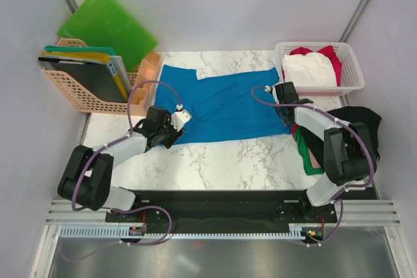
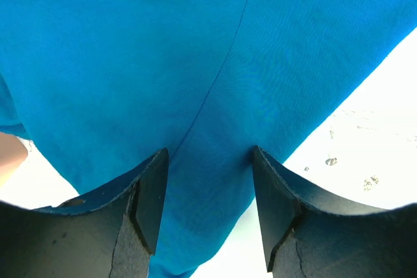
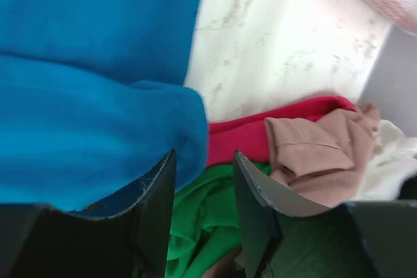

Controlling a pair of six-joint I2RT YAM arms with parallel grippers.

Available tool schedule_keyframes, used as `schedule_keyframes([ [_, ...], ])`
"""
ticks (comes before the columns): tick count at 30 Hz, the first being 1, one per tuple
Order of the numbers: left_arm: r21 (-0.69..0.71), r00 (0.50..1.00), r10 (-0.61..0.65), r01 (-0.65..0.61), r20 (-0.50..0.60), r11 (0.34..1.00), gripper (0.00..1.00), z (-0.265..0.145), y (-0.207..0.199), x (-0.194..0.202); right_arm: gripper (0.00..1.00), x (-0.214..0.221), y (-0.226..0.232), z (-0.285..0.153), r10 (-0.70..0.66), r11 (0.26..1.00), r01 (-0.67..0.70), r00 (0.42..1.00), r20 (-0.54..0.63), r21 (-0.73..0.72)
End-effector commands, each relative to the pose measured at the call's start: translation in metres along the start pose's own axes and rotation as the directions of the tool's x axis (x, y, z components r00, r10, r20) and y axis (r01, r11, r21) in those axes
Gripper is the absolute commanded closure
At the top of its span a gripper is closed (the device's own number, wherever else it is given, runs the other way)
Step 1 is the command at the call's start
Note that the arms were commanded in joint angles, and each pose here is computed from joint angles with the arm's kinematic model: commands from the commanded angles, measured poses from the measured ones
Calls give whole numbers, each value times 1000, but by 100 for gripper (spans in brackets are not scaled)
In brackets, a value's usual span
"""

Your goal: Fold and stack the t-shirts

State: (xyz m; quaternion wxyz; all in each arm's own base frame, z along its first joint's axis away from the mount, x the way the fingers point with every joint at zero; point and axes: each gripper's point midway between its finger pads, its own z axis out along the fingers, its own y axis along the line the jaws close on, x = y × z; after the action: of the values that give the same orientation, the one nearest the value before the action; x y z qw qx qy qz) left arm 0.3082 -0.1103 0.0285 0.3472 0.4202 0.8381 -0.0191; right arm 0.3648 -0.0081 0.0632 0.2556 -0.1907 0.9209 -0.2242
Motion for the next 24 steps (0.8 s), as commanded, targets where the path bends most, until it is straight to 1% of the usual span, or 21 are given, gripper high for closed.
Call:
schedule_keyframes([
  [1,-5,999,14,-13,36,1000,39,0,2,-10,52,-15,22,-13,41,986,-31,997,58,-164],
  [3,-8,999,13,-12,36,1000,39,0,4,-10,52,-19,32,-19,46,971,-31,997,59,-238],
  [4,-6,999,12,-12,31,1000,39,0,3,-9,52,-24,45,-24,50,949,-23,996,75,-316],
  [5,-7,999,13,-13,31,1000,39,0,3,-9,52,-25,48,-29,45,936,-16,996,75,-352],
  [8,-18,999,16,-15,31,1000,39,-2,5,-9,52,-35,60,-44,77,897,-24,992,103,-442],
  [11,-23,999,18,-17,34,1000,39,-2,7,-11,52,-42,63,-52,95,877,-28,989,116,-479],
  [14,-18,999,17,-17,34,1000,39,1,8,-15,54,-47,61,-53,95,880,-22,987,130,-474],
  [17,-9,1000,16,-15,24,1000,39,5,8,-14,56,-50,58,-40,77,896,-14,989,123,-444],
  [18,-9,1000,14,-14,23,1000,39,5,8,-14,58,-47,58,-30,64,906,-17,993,96,-422],
  [20,-6,1000,14,-14,19,1000,39,5,7,-12,60,-52,59,-22,54,907,-8,994,97,-422],
  [24,-14,1000,21,-21,14,1000,39,3,7,-9,61,-51,65,-2,39,911,-12,998,58,-411],
])
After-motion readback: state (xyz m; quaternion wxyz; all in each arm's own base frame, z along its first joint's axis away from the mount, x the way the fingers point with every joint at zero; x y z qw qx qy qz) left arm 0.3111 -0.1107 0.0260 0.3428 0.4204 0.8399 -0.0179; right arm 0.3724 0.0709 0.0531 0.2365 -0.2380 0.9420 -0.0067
